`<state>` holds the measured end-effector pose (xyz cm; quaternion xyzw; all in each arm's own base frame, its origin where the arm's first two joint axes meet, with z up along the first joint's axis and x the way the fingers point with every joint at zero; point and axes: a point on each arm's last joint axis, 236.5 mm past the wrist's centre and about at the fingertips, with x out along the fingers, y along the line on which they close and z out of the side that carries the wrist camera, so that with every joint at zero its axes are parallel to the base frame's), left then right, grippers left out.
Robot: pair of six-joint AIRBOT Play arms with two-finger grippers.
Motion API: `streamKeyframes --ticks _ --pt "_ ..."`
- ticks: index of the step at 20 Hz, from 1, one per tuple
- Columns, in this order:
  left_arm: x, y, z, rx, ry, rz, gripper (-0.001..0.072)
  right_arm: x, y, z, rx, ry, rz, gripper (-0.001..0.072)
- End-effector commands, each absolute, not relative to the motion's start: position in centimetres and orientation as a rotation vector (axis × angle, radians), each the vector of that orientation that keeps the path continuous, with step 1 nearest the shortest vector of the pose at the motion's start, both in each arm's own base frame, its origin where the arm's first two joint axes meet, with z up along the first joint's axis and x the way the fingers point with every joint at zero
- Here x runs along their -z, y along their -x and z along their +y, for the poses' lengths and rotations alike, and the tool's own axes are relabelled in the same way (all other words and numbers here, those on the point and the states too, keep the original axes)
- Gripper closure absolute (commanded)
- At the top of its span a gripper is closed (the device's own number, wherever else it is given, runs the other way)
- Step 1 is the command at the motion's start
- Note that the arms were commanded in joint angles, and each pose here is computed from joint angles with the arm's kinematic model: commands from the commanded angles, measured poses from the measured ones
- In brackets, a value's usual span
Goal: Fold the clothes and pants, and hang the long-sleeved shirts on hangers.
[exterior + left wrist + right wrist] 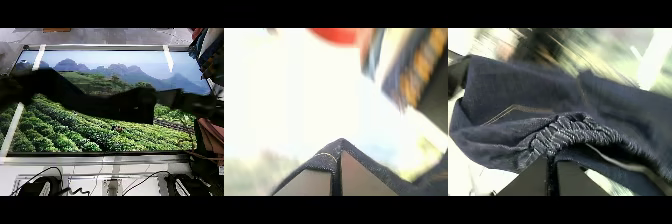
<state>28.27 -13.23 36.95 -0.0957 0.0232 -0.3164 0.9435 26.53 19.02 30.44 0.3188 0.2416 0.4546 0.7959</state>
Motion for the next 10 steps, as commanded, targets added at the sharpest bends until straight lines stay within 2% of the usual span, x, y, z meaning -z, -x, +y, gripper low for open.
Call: streamKeyframes --ticks 1,2,4,5,7,10 --pt "-46.6 -20.2 -11.6 0.551 0.122 -0.298 0.0693 -39.4 -21.1 19.8 -1.067 -0.776 0.364 0.0678" --pt "-47.0 -18.9 -11.7 0.553 0.139 -0.314 0.0694 -40.6 -20.3 19.8 -1.057 -0.862 0.366 0.0678" --pt "-46.0 -18.6 -10.9 0.511 0.186 -0.258 0.0695 -41.1 -20.3 19.4 -1.003 -0.875 0.328 0.0678" --pt "-44.3 -19.7 -10.2 0.465 0.213 -0.177 0.0695 -40.0 -21.2 19.1 -0.94 -0.86 0.348 0.0678" --pt "-38.5 -23.0 -9.0 0.39 0.255 0.07 0.0695 -34.9 -24.3 18.1 -0.749 -0.892 0.507 0.0678" --pt "-29.0 -29.2 -9.9 0.419 0.333 0.405 0.0694 -26.1 -29.7 17.7 -0.521 -0.976 0.687 0.0678"
